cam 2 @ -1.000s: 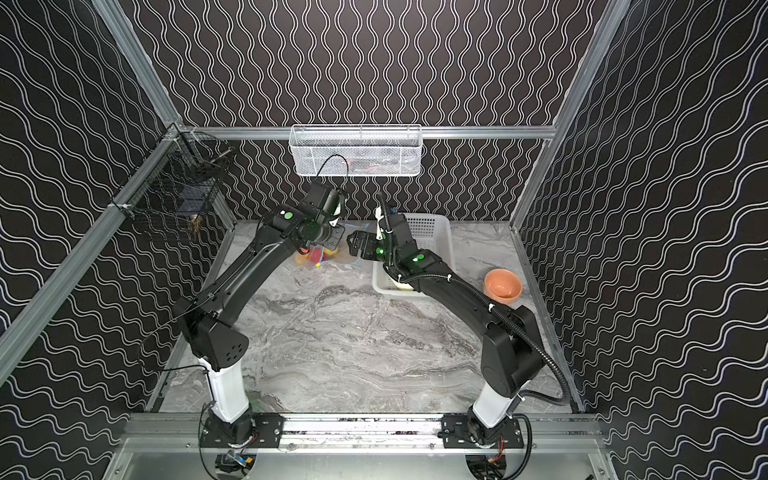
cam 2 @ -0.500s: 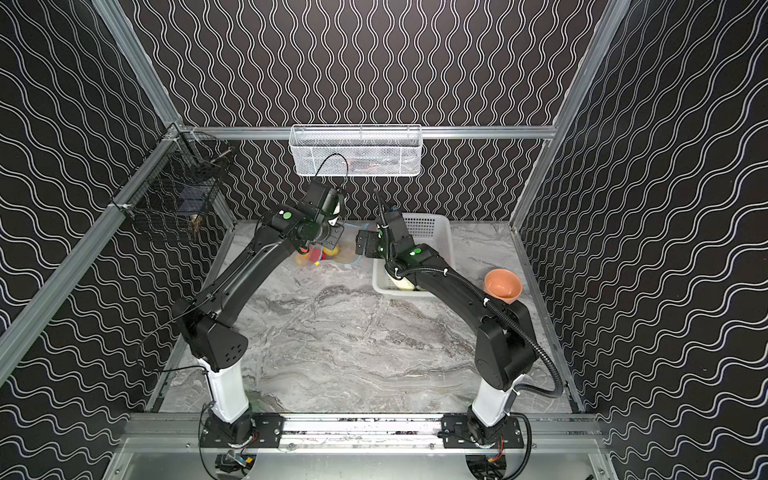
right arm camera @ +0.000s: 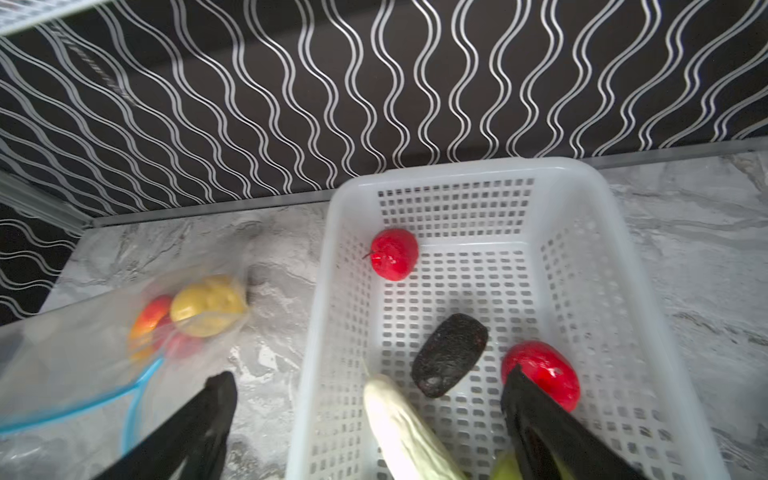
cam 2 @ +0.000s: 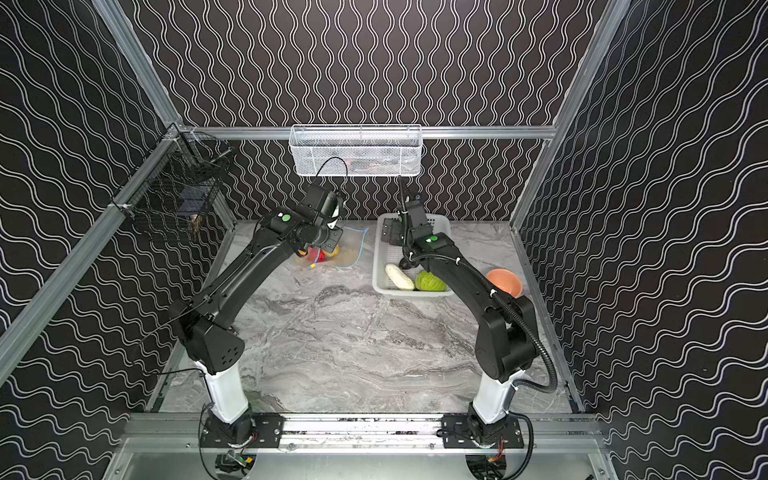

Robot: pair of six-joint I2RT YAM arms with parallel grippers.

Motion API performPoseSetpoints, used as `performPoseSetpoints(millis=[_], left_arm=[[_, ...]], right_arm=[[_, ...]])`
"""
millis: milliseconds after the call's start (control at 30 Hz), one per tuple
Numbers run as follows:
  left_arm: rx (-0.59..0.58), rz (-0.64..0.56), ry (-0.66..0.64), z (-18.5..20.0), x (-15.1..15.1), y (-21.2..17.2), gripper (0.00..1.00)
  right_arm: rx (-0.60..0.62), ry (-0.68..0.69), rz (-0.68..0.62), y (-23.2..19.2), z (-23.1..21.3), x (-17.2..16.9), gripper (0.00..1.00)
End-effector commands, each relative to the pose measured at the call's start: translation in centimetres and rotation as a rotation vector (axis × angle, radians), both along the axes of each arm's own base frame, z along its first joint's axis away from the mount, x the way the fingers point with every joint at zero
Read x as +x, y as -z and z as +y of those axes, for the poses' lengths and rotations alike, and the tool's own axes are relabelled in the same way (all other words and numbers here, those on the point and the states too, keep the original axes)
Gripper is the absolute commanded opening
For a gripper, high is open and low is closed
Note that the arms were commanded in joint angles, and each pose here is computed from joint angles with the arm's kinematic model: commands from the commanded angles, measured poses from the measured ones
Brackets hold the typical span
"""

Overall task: Place the food in the zip-top bag and seal the zipper
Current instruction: 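Withdraw the right gripper from the bag and move over the basket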

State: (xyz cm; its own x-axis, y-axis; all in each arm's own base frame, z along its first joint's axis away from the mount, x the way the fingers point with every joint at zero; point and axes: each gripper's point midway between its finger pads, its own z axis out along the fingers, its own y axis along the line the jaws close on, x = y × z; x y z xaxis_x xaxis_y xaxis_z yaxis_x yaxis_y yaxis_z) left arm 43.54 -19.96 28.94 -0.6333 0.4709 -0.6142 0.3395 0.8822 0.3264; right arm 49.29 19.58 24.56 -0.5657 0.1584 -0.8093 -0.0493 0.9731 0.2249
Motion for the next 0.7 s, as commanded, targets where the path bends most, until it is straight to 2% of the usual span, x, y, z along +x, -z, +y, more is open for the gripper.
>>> performPoseSetpoints(millis=[0,133,233,467,667], left_arm=[[-0.013,-0.008,0.025,-0.3,-0.1,-0.4,0.00],[-0.007,-0.012,0.015,-0.2,0.0,-0.4,0.00],[-0.011,-0.012,0.011,-0.2,0.1,-0.5,0.00],[0.008,-0.018,-0.014,0.2,0.4,-0.7,0.00],[0.007,-0.013,-0.014,0.1,0.4,-0.4,0.00]], right_arm=[[0.070,-0.010,0.032,0.4,-1.3,0.9,0.99],[0.129,0.011,0.155,2.2,-3.1,2.1,0.99],[0.087,0.017,0.228,3.9,-3.7,3.0,0.99],[0.045,-0.134,0.239,5.7,-2.1,4.0,0.99],[0.030,-0.165,0.250,7.3,-2.0,5.0,0.99]])
